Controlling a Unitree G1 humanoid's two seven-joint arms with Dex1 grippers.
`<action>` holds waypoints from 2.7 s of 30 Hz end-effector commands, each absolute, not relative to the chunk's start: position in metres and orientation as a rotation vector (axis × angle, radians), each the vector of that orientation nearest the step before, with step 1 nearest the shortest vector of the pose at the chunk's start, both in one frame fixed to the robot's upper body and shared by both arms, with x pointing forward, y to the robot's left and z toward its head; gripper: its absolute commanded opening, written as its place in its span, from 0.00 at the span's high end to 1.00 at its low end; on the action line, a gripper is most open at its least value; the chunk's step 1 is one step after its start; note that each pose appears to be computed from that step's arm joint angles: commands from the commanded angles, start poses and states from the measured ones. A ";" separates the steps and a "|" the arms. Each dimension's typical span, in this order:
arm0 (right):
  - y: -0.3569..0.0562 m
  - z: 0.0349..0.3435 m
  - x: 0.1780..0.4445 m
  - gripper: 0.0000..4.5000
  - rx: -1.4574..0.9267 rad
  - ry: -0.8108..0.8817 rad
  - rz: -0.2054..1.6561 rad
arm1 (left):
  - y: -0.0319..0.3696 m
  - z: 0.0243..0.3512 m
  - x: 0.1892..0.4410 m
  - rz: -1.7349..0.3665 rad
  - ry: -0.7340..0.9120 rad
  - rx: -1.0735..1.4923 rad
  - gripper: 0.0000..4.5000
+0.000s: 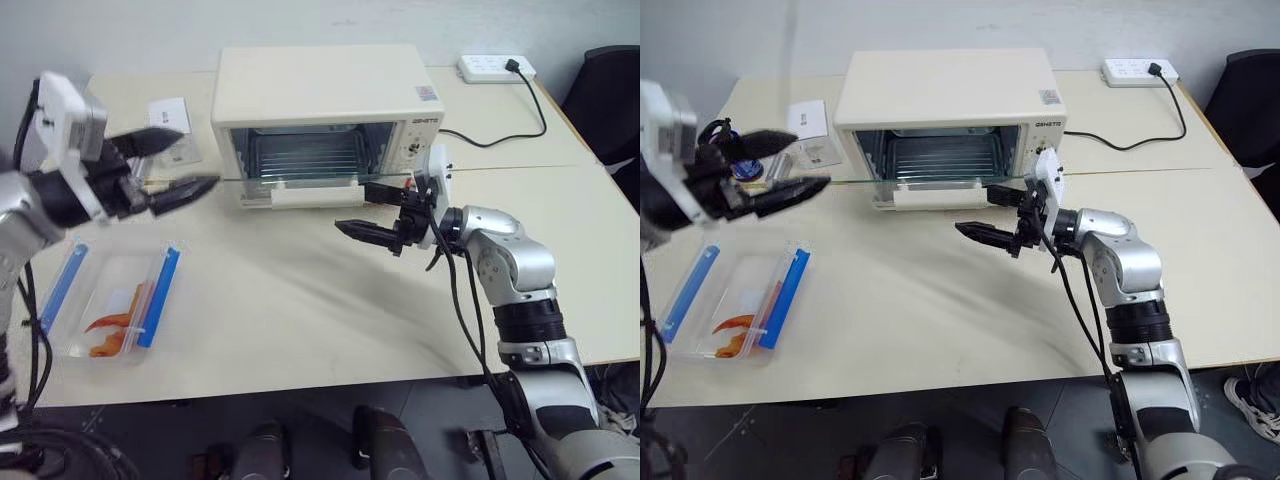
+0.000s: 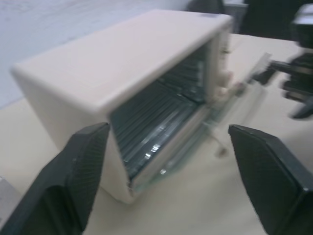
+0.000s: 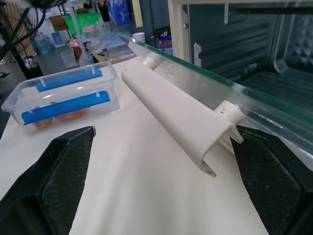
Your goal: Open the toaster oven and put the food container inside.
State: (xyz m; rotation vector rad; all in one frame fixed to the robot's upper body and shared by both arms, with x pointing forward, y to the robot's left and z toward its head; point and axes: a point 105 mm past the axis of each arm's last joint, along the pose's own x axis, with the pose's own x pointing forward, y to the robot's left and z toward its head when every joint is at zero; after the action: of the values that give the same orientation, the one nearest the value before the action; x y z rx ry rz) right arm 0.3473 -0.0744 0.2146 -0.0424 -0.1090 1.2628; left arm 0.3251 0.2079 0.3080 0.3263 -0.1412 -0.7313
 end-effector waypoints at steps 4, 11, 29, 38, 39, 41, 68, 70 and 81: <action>-0.064 0.223 0.337 0.00 -0.055 -0.180 1.269 | 0.199 0.300 0.361 -0.720 -0.109 0.462 0.58; -0.071 0.222 0.335 0.00 -0.050 -0.186 1.216 | 0.173 0.273 0.365 -0.869 -0.009 0.520 0.95; -0.146 0.196 0.263 0.00 -0.166 0.059 1.155 | 0.133 0.188 0.328 -1.128 0.229 0.682 0.95; -0.133 0.236 0.261 0.00 -0.096 -0.056 1.202 | 0.140 0.164 0.336 -0.981 0.330 0.726 0.95; -0.131 0.238 0.261 0.00 -0.099 -0.062 1.218 | 0.139 0.173 0.334 -0.968 0.305 0.688 0.95; -0.127 0.242 0.260 0.00 -0.116 -0.065 1.256 | 0.141 0.197 0.328 -0.924 0.254 0.594 0.95; -0.086 0.238 0.290 0.00 -0.190 -0.042 1.662 | 0.297 0.203 0.139 0.443 -0.097 -0.417 0.04; -0.086 0.238 0.290 0.00 -0.189 -0.042 1.665 | 0.291 0.205 0.135 0.451 -0.065 -0.514 0.04; -0.090 0.236 0.277 0.00 -0.163 -0.050 1.615 | 0.290 0.178 0.149 0.695 0.131 -0.891 0.04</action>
State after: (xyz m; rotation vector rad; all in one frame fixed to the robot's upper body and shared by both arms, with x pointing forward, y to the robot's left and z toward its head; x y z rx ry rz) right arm 0.2834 -0.0871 0.2217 -0.1392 0.0123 1.6206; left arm 0.1502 0.2883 0.1803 -0.8756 0.1231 0.6536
